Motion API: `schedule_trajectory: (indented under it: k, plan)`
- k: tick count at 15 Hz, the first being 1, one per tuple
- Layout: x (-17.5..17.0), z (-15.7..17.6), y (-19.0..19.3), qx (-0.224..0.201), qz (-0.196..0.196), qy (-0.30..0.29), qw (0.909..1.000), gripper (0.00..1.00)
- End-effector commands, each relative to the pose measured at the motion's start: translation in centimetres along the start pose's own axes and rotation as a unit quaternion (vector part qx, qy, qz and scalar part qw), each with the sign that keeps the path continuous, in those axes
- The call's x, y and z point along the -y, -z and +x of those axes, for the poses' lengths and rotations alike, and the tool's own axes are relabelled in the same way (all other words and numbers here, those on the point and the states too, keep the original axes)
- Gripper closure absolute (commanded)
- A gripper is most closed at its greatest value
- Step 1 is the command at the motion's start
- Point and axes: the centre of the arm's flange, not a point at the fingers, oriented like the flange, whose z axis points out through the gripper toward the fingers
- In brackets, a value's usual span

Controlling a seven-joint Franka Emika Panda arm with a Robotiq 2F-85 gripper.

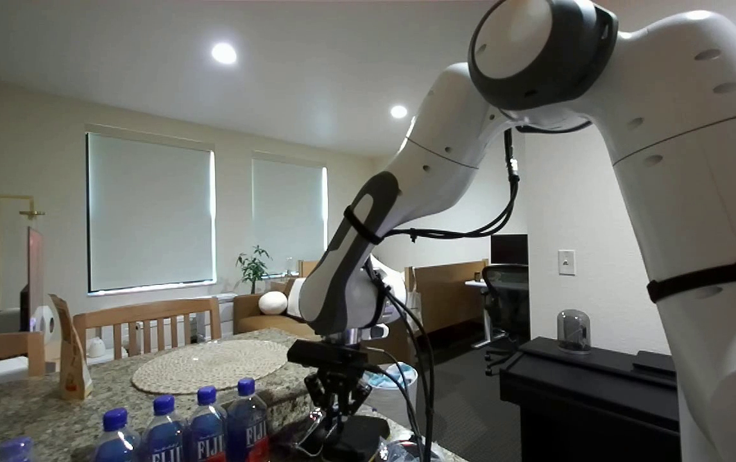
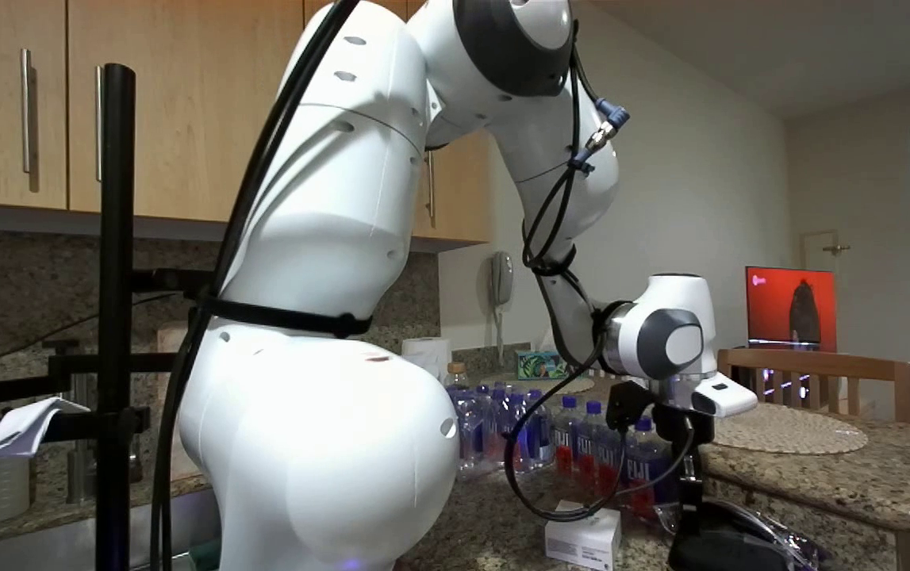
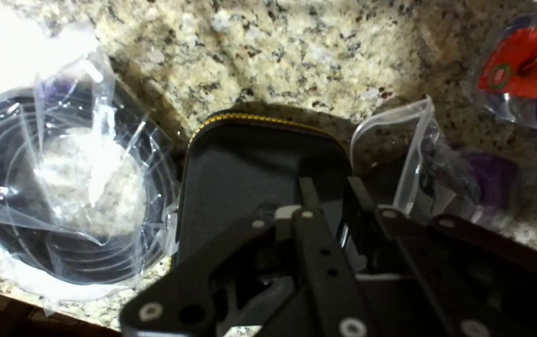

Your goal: Remove the black pump from the plastic bag and put it on the top counter

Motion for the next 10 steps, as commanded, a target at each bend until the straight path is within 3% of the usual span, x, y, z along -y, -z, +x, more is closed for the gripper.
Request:
schedule_trajectory:
  k: [1,4,10]
  plan:
    - [0.9,1.5,-0.5,0.01,-0.01,-0.019,0.9997,0.8]
    - [1.2,1.8,-1.0,-0.014,0.002,-0.028,0.9995,0.73]
    - [1.7,1.3,-3.2,-0.08,0.061,-0.061,0.9931,0.73]
